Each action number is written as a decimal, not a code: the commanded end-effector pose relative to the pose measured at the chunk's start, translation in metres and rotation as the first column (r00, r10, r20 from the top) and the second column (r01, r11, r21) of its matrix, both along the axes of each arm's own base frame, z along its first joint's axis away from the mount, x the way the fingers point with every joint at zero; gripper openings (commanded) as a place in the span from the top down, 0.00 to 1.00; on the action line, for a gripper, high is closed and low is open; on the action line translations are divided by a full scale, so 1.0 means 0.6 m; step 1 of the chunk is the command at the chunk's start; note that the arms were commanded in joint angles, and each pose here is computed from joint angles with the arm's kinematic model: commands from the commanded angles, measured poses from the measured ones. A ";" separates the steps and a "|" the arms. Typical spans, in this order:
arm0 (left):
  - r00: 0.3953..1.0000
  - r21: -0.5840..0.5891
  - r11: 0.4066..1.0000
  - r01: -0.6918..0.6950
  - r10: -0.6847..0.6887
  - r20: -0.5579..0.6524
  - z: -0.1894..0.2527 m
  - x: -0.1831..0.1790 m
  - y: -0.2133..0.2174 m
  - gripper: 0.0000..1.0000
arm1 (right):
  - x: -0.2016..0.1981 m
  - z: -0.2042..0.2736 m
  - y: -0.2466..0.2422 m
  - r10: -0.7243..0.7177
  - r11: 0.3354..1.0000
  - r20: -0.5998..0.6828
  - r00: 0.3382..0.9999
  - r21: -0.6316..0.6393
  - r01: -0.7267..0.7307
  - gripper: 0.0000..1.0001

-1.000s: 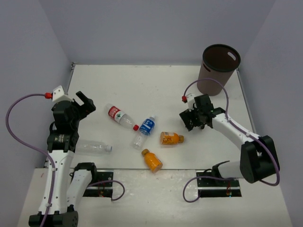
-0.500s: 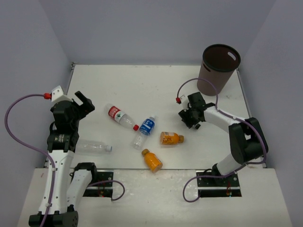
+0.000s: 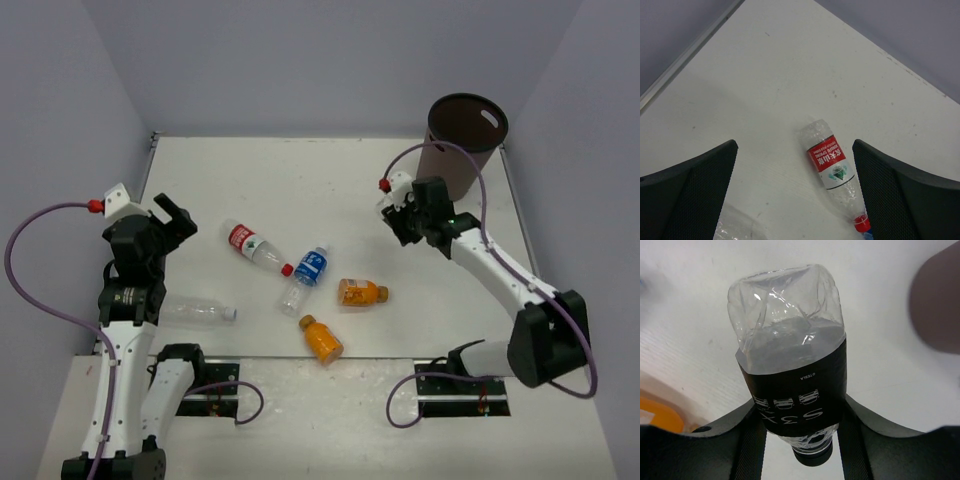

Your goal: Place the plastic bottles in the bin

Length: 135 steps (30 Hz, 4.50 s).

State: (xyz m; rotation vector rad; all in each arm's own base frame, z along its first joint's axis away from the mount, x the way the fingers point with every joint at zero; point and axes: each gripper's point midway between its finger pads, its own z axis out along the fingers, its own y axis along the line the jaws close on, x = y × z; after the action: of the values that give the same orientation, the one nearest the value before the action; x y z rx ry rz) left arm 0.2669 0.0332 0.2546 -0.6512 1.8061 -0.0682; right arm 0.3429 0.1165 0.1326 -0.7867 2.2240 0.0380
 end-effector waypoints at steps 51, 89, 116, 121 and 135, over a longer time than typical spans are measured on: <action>0.996 -0.026 0.999 0.030 -0.032 -0.088 -0.006 -0.017 -0.012 0.00 | -0.007 0.380 -0.044 -0.239 0.878 0.379 0.894 0.478 0.032 0.01; 0.995 -0.029 1.000 0.007 -0.010 -0.099 -0.037 -0.027 -0.008 0.00 | -0.190 -0.159 0.209 0.324 0.941 -0.191 0.927 -0.039 -0.337 0.35; 0.994 -0.017 0.998 -0.062 0.060 -0.094 -0.032 -0.032 0.010 0.00 | 0.184 0.614 -0.145 -0.713 0.671 0.449 0.539 0.660 0.338 0.73; 0.994 -0.015 0.997 -0.081 0.080 -0.081 -0.026 -0.036 0.015 0.00 | 0.279 0.590 -0.199 -0.781 0.589 0.350 0.518 0.689 0.422 0.77; 0.994 -0.014 0.996 -0.087 0.086 -0.071 -0.021 -0.035 0.017 0.00 | 0.387 0.401 -0.244 -0.849 0.455 0.132 0.511 0.674 0.582 0.34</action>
State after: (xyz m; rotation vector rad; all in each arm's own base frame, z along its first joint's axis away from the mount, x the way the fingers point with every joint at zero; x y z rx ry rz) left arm 0.2446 0.0404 0.2256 -0.7336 1.9016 0.0012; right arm 0.5770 -0.0226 0.3549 0.4542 1.8142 0.0022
